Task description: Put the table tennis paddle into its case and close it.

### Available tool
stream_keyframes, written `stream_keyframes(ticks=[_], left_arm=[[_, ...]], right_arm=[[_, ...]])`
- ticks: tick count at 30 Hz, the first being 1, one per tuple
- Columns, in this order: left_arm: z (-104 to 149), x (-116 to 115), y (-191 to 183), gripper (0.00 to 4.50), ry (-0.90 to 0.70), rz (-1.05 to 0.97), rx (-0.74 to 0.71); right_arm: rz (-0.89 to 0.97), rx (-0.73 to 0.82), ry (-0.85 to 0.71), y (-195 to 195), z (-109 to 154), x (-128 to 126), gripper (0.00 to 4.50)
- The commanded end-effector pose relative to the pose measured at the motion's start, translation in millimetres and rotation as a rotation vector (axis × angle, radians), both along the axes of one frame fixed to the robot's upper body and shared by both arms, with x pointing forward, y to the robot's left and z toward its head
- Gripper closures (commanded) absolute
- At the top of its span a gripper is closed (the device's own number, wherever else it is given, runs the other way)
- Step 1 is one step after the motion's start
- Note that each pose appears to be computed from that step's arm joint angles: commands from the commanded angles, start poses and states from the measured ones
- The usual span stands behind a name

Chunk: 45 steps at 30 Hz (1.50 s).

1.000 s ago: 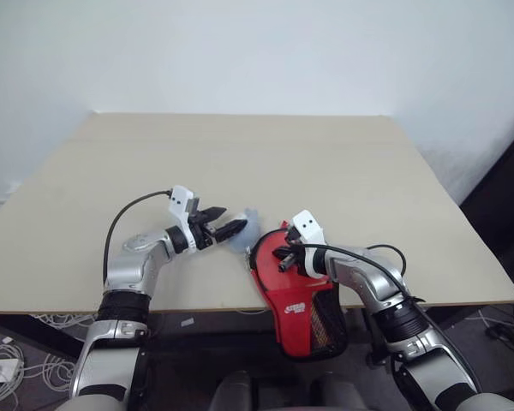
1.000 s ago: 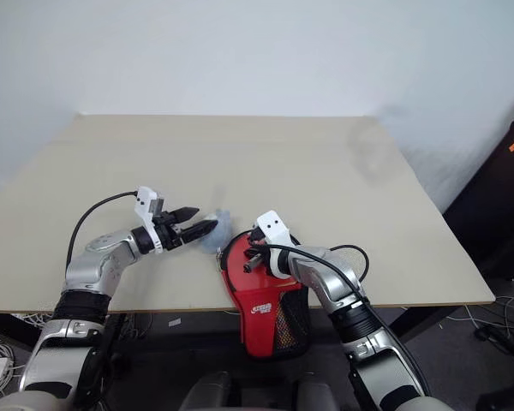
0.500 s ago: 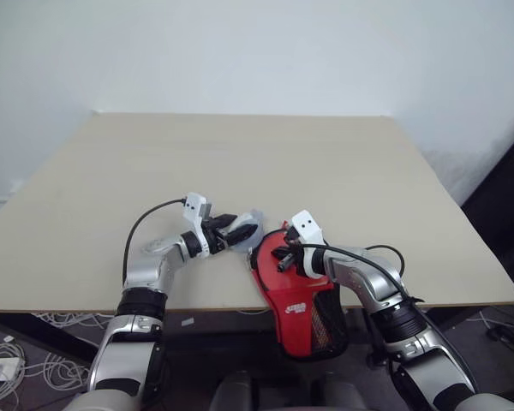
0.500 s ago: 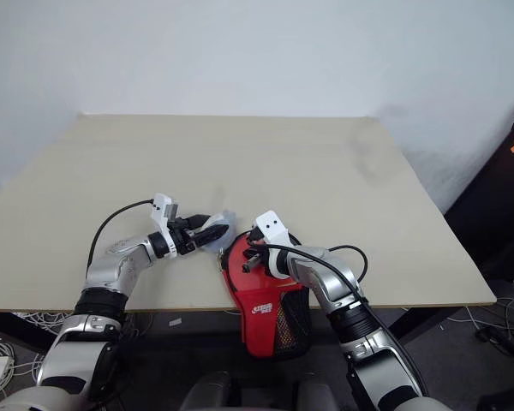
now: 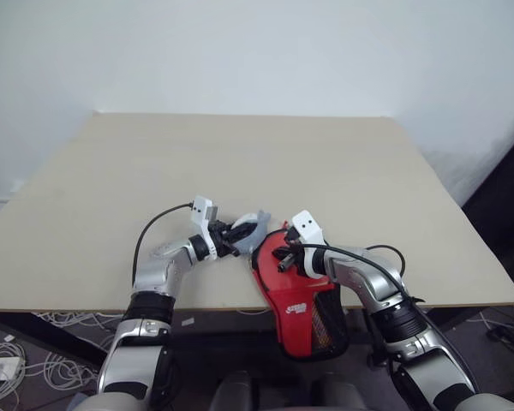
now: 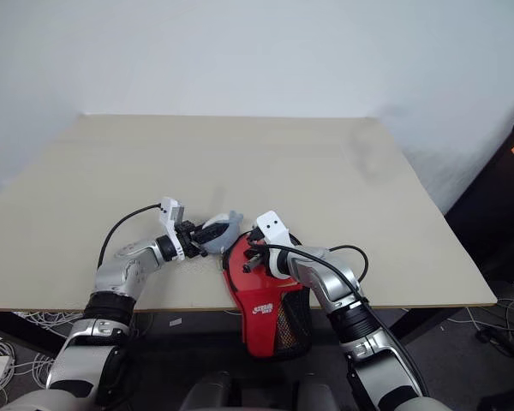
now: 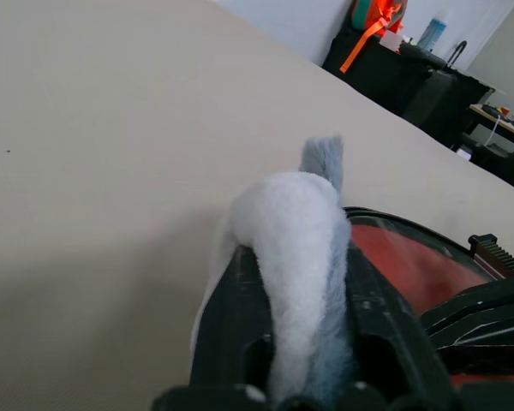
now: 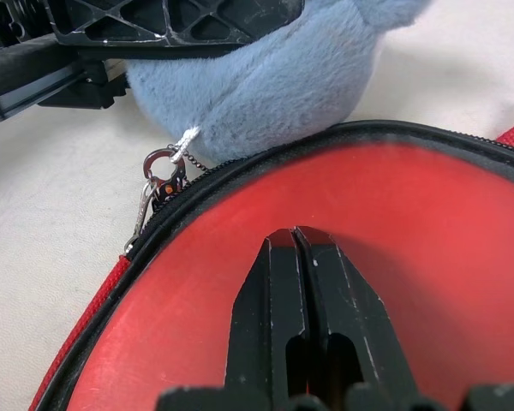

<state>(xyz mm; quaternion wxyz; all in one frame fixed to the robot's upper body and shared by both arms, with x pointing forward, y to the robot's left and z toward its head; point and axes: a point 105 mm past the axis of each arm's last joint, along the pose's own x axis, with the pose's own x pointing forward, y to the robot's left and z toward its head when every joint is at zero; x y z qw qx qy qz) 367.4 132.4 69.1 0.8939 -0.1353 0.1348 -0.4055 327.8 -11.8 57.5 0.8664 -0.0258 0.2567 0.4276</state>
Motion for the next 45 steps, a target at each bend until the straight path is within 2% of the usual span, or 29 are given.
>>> stream_keyframes(ticks=[1, 14, 25, 33, 45], left_arm=[[21, -3, -8, 4.30, -0.070, -0.067, -0.007], [45, 21, 21, 4.30, -0.176, -0.012, 0.113], [48, 48, 9, 4.30, -0.235, 0.047, 0.163], [43, 47, -1, 4.30, -0.240, 0.013, 0.166], [42, 46, 5, 4.30, -0.245, 0.022, 0.187]], right_arm=[[-0.007, -0.013, 0.002, -4, -2, 1, 4.50], [0.004, -0.018, 0.004, -3, -4, -1, 4.50], [0.004, -0.022, -0.002, -3, -3, -2, 4.50], [0.003, -0.028, -0.001, -4, -5, -4, 4.50], [0.026, 0.018, -0.031, 5, -14, -4, 4.50]])
